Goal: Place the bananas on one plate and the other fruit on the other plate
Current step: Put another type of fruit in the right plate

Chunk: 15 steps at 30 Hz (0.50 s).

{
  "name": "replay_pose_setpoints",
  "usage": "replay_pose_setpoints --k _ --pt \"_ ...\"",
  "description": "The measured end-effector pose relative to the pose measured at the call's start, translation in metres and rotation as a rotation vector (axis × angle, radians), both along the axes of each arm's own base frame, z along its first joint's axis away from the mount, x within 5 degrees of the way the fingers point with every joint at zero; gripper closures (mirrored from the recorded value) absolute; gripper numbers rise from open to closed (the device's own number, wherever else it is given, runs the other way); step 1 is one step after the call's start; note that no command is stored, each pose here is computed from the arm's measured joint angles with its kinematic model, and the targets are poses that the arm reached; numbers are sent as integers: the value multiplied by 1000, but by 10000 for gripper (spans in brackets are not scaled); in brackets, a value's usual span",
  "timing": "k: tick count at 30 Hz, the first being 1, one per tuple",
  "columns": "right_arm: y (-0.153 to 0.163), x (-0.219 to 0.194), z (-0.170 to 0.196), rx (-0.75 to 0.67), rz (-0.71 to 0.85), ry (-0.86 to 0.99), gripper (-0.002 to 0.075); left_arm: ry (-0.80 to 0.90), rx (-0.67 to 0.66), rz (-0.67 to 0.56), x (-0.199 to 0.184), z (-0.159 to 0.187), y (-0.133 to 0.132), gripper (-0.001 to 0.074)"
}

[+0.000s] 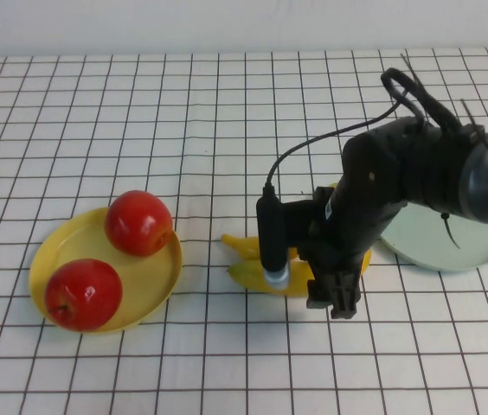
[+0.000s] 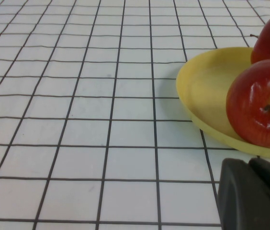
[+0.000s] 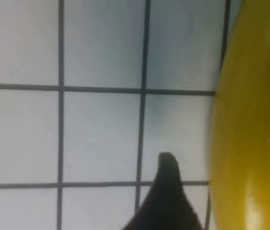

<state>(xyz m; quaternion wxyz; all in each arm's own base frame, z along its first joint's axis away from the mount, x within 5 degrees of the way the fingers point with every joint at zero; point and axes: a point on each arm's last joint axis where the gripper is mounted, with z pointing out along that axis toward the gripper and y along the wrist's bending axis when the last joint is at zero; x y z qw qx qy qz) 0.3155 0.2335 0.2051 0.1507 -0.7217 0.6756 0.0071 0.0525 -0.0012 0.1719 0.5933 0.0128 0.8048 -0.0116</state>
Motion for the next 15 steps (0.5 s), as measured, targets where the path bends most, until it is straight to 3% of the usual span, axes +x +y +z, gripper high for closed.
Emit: replay_pose_setpoints --k 6,9,11,15 --pt "5 10 -27 -16 -60 14 248 0 0 0 0 0 0 738" --pt "5 10 -27 -14 -79 17 306 0 0 0 0 0 0 738" --pt "5 10 -26 -19 -84 25 393 0 0 0 0 0 0 738" --pt "3 10 3 40 -182 -2 403 0 0 0 0 0 0 738"
